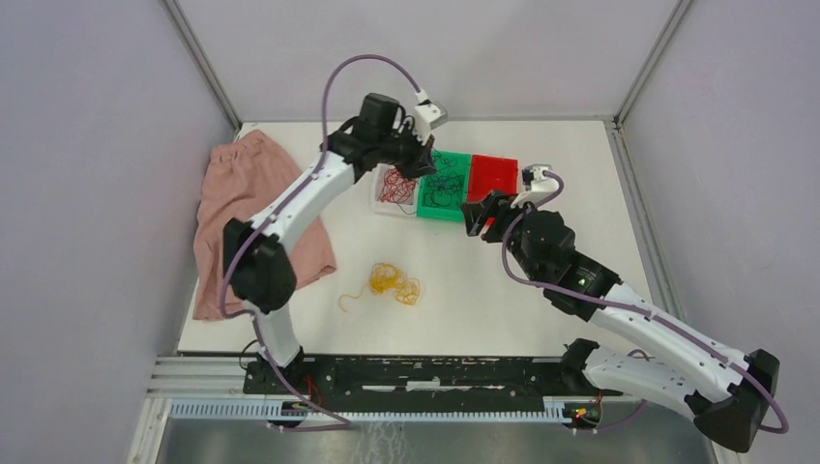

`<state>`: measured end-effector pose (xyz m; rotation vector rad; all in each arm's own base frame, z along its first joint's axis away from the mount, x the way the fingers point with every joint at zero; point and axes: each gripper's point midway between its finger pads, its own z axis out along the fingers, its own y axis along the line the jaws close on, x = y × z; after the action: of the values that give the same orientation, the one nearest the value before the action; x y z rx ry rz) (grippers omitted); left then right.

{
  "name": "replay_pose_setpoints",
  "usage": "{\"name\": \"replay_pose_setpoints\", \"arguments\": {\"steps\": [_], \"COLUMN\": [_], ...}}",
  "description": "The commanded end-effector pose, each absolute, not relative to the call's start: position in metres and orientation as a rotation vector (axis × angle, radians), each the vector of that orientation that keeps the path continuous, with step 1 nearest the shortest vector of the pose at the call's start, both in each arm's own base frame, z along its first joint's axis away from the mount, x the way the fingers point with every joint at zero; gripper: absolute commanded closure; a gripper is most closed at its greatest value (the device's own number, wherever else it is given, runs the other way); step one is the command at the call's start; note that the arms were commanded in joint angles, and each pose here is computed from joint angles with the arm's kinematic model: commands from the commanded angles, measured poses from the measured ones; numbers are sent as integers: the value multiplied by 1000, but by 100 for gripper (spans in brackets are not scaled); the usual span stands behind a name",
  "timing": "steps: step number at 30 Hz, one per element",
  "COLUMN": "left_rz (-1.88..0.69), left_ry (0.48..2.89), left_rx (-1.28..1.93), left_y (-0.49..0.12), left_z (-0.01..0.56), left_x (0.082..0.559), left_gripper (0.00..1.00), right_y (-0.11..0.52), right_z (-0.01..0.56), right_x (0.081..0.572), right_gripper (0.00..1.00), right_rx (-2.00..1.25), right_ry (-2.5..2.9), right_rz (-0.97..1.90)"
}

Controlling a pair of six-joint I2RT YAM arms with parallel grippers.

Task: Untangle the cables
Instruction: Place the cable in the bin.

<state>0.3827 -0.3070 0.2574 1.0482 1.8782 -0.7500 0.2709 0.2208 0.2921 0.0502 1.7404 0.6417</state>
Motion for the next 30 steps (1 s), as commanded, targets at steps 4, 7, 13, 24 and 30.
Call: {"name": "replay_pose_setpoints", "arguments": {"steps": [4, 7, 13, 24, 30], "left_rz": [-561, -573, -606, -770, -583], "left_ry": [1882, 1879, 1788, 1765, 1871], "left_rx": [1134, 1090, 1017, 963, 848], "left_y": [-343, -358, -376, -409, -390], "left_z": [235, 225, 224, 220, 186], "left_x": [452, 475, 497, 491, 517], "left_gripper": [97, 97, 97, 97, 95], "right_y": [172, 163, 155, 150, 145], "right_z": [289, 286, 285, 284, 290], "right_x": [274, 272, 270, 266, 263], "right_gripper": [34, 35, 34, 35, 35], "right_rx": [165, 182, 194, 209, 209], "right_ry": [1708, 1701, 1702, 1710, 1699], "right_rz": [479, 459, 444, 451, 443]}}
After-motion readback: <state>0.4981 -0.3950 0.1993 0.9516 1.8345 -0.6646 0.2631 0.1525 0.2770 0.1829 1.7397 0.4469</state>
